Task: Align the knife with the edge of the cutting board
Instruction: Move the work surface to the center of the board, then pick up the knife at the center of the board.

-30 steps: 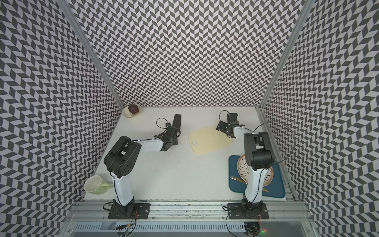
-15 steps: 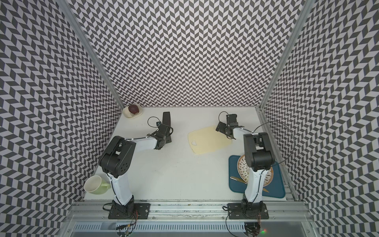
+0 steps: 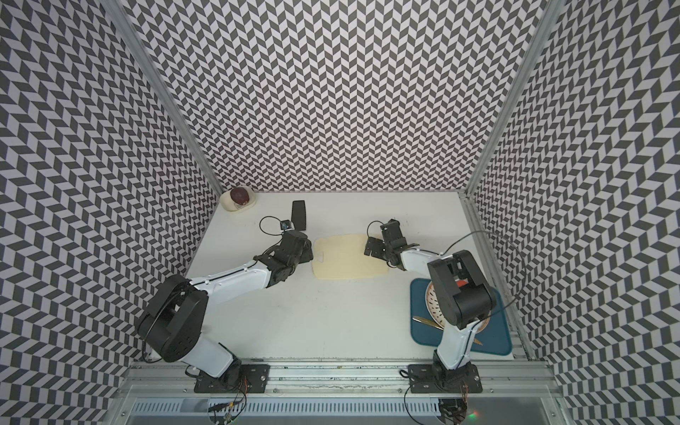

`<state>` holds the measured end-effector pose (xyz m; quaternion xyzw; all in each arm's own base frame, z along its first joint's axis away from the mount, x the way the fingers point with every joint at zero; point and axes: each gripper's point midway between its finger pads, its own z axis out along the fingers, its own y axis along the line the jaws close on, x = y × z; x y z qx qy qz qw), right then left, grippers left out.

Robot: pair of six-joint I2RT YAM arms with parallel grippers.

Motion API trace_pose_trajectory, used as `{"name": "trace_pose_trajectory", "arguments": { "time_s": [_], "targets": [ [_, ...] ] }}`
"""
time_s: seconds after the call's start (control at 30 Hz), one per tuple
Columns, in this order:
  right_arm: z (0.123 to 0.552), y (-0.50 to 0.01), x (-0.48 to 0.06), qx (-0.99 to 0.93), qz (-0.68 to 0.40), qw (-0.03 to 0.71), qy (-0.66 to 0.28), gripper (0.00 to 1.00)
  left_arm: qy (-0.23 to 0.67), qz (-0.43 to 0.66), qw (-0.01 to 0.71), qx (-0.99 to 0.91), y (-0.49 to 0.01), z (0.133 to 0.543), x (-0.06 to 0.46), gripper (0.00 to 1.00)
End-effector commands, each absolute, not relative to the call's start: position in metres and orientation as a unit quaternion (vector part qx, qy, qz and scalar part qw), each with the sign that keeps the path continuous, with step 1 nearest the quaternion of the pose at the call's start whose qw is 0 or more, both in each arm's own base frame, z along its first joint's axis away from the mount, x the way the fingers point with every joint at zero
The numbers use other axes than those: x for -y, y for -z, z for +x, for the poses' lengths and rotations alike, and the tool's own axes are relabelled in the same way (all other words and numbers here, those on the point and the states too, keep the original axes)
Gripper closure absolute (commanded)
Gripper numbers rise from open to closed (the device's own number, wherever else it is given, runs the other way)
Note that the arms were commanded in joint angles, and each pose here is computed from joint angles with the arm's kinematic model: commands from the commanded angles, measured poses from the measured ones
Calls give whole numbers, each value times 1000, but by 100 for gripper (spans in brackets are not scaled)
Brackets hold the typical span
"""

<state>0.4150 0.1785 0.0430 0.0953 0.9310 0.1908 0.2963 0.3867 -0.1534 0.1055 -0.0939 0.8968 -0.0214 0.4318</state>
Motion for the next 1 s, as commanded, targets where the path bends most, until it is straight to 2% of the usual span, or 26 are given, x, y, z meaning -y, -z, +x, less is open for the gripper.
{"name": "trace_pose_trajectory", "arguments": {
  "time_s": [0.0, 0.23, 0.43, 0.63, 0.77, 0.97],
  "targets": [
    [391, -26, -194, -940, 96, 258, -203, 1, 17, -104, 444, -890, -112, 389, 149, 24],
    [382, -22, -212, -942, 83, 252, -206, 1, 9, -105, 451, -886, -109, 390, 145, 22],
    [386, -37, -203, -939, 85, 276, -184, 0, 6, -105, 467, -878, -114, 392, 140, 21],
    [391, -104, -190, -911, 79, 362, -183, 0, 43, -139, 459, -877, -117, 406, 126, 21],
    [368, -148, -186, -886, 69, 402, -220, 0, 59, -161, 453, -875, -116, 421, 111, 25],
    [327, -190, -181, -847, 40, 448, -284, 0, 37, -183, 387, -903, -81, 436, 96, 33]
  ]
}}
